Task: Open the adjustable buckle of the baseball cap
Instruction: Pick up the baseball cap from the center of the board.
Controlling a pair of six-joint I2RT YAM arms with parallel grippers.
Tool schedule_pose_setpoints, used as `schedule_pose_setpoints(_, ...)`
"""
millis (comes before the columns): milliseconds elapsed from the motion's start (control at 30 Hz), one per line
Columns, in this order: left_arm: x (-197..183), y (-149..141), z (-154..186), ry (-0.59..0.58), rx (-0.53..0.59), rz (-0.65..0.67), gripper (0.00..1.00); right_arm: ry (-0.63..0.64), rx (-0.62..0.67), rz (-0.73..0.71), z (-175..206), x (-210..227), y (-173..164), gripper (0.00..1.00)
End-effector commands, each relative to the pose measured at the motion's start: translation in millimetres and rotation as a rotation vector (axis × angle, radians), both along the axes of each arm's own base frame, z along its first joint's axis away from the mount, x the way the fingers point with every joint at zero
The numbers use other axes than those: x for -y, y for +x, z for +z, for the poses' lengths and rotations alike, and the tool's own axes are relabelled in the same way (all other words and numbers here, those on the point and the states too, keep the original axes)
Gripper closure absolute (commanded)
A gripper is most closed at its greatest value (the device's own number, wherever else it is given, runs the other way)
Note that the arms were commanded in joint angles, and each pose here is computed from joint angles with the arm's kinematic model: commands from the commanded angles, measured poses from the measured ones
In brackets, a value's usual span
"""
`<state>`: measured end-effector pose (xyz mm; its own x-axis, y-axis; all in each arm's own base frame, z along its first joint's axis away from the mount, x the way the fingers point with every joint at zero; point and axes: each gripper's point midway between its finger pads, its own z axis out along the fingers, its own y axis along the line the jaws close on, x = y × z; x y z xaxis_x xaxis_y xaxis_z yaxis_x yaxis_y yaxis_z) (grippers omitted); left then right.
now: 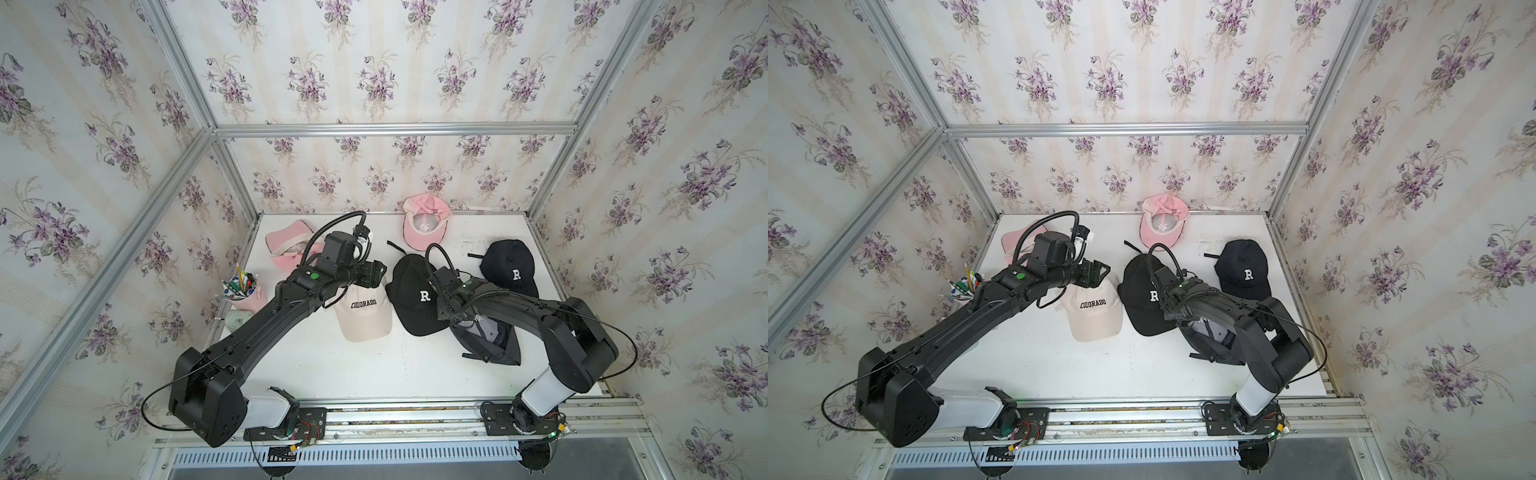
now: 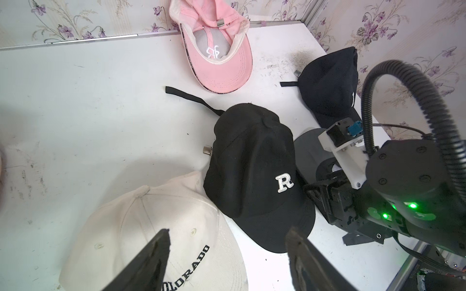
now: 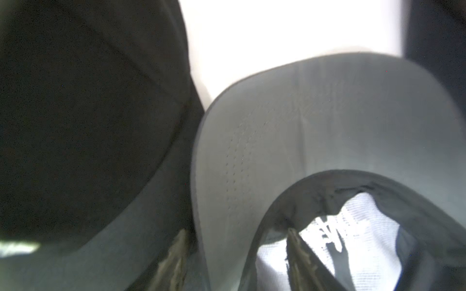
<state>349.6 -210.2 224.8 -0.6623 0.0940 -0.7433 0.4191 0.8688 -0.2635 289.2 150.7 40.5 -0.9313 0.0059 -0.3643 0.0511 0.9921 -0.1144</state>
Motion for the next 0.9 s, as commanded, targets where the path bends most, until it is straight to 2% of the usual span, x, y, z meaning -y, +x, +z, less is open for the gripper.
schedule_pose_setpoints(0,0,0,4,-0.006,0.015,-0.006,0.26,-0.039,-0.008,-0.004,-2,6,-3,0.45)
schedule_pose_setpoints(300,0,2,5,-0.017,0.018,0.002,0.26,-0.030,-0.019,0.016,-1,5,-6,0.72)
schedule_pose_setpoints(533,2,6,9,-0.031,0.033,0.006,0.26,-0.029,0.003,0.009,19,9,-8,0.97)
schedule_pose_setpoints(600,3,8,10,-0.036,0.038,0.009,0.26,-0.030,0.011,0.007,25,11,-9,1.00)
schedule_pose_setpoints(733,6,11,12,-0.049,0.038,0.005,0.26,-0.029,0.033,-0.002,40,14,-10,1.00)
schedule_pose_setpoints(867,8,12,18,-0.065,0.040,-0.001,0.26,-0.027,0.083,-0.024,75,20,-9,1.00)
